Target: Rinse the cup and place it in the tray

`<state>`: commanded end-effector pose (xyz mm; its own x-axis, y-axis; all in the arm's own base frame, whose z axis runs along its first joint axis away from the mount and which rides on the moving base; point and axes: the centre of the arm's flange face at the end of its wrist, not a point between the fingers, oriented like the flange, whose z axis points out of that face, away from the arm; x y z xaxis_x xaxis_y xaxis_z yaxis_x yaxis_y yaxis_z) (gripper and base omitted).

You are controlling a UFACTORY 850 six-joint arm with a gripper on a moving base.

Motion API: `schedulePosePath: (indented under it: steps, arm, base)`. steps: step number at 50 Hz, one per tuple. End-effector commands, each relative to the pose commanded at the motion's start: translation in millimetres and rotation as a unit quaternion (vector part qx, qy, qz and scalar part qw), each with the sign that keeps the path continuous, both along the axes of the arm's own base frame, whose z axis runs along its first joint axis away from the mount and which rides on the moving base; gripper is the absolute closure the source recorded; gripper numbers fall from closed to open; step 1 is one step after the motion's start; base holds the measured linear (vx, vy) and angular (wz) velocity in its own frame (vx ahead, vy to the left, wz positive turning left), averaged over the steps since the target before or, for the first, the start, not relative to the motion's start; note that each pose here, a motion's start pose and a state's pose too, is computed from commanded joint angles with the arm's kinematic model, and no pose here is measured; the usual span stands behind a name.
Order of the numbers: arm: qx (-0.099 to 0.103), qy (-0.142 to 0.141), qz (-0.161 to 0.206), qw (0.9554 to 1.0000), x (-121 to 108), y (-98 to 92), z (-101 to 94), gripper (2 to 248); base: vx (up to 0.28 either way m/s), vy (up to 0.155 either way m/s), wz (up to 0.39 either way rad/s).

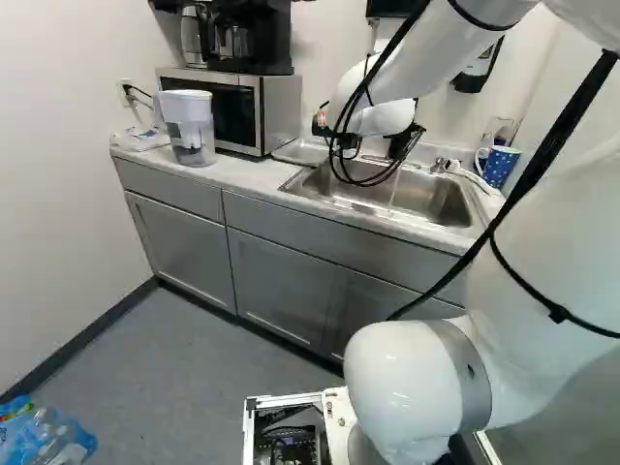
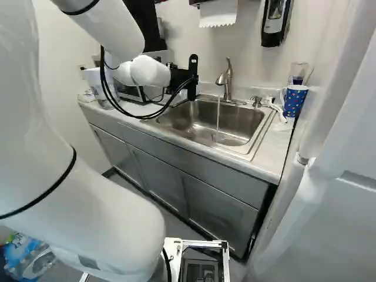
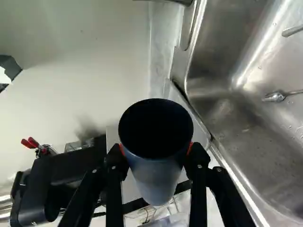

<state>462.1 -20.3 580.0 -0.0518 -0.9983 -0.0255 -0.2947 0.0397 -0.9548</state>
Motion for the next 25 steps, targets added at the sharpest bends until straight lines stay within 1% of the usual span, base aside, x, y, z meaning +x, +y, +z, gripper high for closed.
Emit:
schedulePosePath:
  steps: [6, 13, 19, 25]
  arm:
    - [-0.03, 0.001, 0.009, 0.9995, 0.0, 0.0, 0.0, 124]
    - [-0.065, 0.003, 0.02, 0.9977, 0.0, 0.0, 0.0, 124]
    - [-0.095, 0.004, 0.03, 0.995, 0.0, 0.0, 0.0, 124]
    - [-0.125, 0.005, 0.039, 0.9914, 0.0, 0.0, 0.0, 124]
  base:
    - [0.0, 0.0, 0.0]
    - [0.0, 0.0, 0.0]
    - [0.0, 0.0, 0.0]
    - [0.0, 0.0, 0.0]
